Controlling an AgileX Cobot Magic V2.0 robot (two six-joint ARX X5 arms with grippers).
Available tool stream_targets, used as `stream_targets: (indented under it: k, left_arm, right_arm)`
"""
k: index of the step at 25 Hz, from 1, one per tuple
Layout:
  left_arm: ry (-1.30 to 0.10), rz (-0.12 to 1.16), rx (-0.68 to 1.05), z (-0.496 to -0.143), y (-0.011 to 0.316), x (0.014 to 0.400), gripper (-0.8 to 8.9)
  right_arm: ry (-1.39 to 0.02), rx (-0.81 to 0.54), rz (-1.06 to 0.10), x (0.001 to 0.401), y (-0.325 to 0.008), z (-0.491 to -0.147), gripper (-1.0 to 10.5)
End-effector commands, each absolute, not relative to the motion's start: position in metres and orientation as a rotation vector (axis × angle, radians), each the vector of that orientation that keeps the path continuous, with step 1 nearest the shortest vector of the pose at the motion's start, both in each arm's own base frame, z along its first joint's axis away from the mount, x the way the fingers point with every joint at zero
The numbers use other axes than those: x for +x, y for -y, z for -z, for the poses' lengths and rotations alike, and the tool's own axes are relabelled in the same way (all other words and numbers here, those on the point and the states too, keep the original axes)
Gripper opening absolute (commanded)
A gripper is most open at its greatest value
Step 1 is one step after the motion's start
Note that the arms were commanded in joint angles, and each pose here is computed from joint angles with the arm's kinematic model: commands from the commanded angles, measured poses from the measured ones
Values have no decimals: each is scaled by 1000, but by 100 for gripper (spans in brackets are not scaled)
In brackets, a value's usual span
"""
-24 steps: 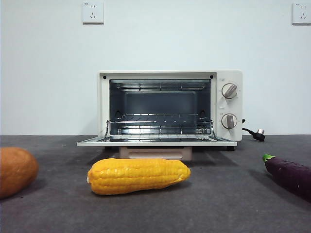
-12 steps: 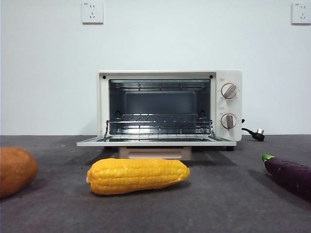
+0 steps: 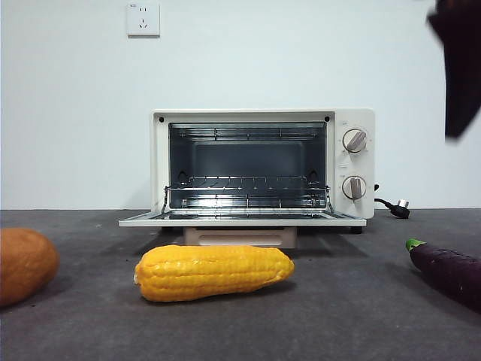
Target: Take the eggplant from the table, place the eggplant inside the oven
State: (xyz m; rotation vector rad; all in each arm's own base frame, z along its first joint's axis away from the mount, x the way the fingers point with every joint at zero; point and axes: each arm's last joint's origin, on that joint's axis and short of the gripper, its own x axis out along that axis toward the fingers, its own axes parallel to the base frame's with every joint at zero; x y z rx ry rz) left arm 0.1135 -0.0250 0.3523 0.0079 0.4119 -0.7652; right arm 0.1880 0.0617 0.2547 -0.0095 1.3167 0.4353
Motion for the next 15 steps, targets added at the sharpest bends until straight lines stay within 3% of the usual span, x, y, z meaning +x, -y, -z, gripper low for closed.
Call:
stream_targets:
  k: [1,7,12,15]
  left_arm:
    - [-412,769,7,-351,25,113,-6]
    - [-419,772,5,-351,25,113,-6]
    - [-420,797,11,-351,28,112,-6]
    - [-420,808,14,-351,29,112,-6]
  right_arm:
    - [-1380,20,-398,188,-62,-230,531]
    - [-1474,19,-355,183,-60,-187,531]
    - [-1472,35,-321,182,-60,-171,524]
    - [-1445,9,-300,183,-64,-171,434]
